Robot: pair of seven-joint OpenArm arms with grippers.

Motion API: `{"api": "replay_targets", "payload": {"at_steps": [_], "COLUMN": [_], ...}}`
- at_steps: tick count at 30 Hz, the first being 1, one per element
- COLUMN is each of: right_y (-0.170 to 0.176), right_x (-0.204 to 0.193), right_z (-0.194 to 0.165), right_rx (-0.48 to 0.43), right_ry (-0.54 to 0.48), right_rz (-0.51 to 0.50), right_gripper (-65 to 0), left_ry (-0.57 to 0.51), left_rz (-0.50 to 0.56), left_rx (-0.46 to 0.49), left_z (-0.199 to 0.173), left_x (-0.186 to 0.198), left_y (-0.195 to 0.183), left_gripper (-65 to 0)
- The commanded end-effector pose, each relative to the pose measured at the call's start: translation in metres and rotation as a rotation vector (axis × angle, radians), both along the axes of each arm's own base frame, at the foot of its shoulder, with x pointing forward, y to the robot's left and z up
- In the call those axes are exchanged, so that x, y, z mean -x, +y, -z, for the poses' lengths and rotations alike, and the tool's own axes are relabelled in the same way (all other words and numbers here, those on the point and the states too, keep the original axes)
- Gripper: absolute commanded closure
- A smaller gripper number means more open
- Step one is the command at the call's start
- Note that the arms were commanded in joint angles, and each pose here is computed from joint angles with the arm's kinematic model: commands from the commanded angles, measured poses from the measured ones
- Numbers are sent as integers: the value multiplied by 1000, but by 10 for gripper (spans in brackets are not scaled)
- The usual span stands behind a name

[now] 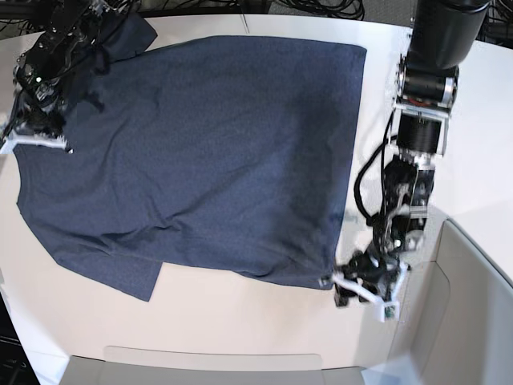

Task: Layout the t-shirt on the table in an organized manner, then fold the t-shirt properly
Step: 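Pull the fabric back out with the left gripper to spread the shirt, then hold the hem corner with the right gripper and smooth it outward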

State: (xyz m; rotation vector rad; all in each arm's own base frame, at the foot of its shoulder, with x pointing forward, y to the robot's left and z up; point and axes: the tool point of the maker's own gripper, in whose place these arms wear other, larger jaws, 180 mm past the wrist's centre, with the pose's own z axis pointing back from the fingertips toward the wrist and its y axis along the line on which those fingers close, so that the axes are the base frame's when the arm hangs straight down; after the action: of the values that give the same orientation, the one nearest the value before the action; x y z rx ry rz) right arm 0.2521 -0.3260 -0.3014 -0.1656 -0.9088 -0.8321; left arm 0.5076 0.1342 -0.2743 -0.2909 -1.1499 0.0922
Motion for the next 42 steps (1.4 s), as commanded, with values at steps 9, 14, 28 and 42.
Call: {"api": "replay_targets", "payload": {"at_steps": [9,14,28,42], "right_y": [14,41,102,69], "right_x": [-125,-229,-289,-272], "right_z": [-38,-62,29,63], "right_rx": [-125,-139,-9,205], "right_ry": [-190,-234,84,104], "right_rz": [-65,-183,-394,-380], "right_gripper": [0,0,0,-57], "left_ry": [-36,-15,64,119], "left_rz": [44,70,67,15], "left_rx": [-72,-111,-160,-156], "left_z": [8,20,49,68], "left_x": [55,83,131,152], "left_y": [14,20,44,65], "left_gripper": [-209,-18,-8,-8]}}
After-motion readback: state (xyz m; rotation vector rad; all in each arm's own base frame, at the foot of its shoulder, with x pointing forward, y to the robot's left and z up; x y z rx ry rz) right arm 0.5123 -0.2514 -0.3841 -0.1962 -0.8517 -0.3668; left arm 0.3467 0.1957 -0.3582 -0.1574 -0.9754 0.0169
